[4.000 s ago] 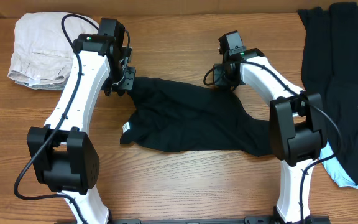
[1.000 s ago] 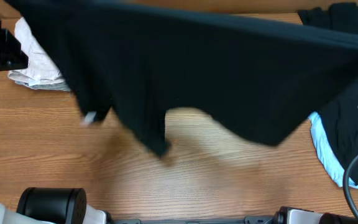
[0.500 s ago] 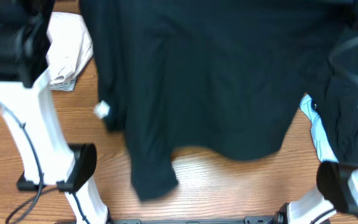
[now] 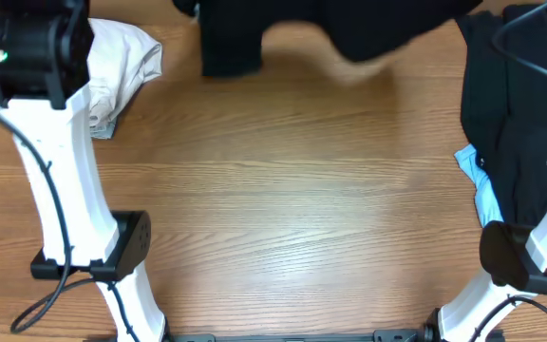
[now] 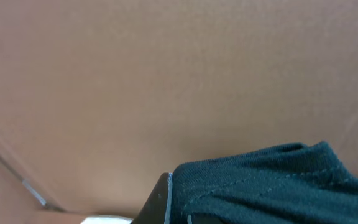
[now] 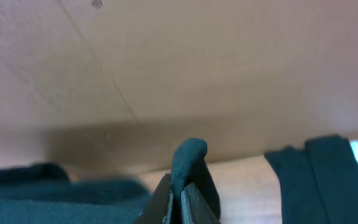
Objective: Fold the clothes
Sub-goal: 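Lay the black shirt flat on the table and release both grippers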
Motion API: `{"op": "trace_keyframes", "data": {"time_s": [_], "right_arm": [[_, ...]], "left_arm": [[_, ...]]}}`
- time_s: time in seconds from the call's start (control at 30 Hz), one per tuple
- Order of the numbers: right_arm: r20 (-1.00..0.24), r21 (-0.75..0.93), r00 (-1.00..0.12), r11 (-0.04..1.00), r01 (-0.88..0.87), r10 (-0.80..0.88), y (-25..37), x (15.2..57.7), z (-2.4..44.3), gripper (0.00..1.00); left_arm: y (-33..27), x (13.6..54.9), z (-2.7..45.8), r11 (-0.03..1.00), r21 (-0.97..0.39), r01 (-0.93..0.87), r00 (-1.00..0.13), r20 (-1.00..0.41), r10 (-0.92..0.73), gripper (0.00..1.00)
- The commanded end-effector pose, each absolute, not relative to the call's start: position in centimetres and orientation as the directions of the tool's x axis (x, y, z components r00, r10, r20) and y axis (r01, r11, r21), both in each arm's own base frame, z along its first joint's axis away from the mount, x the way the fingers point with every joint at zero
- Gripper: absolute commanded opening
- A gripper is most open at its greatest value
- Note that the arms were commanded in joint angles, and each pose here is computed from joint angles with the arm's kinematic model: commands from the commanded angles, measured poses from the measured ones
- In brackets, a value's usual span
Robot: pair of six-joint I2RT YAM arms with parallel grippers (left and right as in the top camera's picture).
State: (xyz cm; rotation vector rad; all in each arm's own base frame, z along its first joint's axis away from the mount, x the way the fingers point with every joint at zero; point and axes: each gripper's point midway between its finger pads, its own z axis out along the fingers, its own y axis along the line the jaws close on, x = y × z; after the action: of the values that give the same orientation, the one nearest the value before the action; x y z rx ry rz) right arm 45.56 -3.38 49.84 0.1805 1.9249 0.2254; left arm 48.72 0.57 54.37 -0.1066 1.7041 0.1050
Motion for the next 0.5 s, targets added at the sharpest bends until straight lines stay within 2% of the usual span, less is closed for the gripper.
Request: {"op": "trace_keyframes", "data": {"time_s": [0.0,0.1,0.2,0.33,0.47], "right_arm": [[-0.867,0.2,-0.432,0.967,0.155,0.248,-6.7,46.3,46.2,0.04],[-0.775,0.213,-0.57,0.962,0.172,0.274,-6.6,47.7,40.5,0.04],[-0.637,0.234,-0.711,0.953,0.192,0.299,-6.1,48.4,33.8,0.04],[-0.477,0.252,-0.819,0.942,0.22,0.319,-5.5,47.7,27.2,0.04],[-0.352,0.274,-0.876,0.931,0.24,0.329,-4.7,46.2,23.3,0.04]], "left_arm": [[4.1,46.2,54.0,0.964,0.047,-0.26,-0.191,-0.982,-0.004,0.04],[3.6,46.8,48.8,0.972,0.08,-0.222,-0.369,-0.929,-0.008,0.04],[2.9,47.2,42.2,0.979,0.06,-0.194,-0.57,-0.82,-0.062,0.04],[2.5,46.5,32.7,0.98,0.084,-0.181,-0.81,-0.578,-0.1,0.04],[2.1,46.0,26.9,0.982,0.092,-0.166,-0.91,-0.398,-0.117,0.04]]}}
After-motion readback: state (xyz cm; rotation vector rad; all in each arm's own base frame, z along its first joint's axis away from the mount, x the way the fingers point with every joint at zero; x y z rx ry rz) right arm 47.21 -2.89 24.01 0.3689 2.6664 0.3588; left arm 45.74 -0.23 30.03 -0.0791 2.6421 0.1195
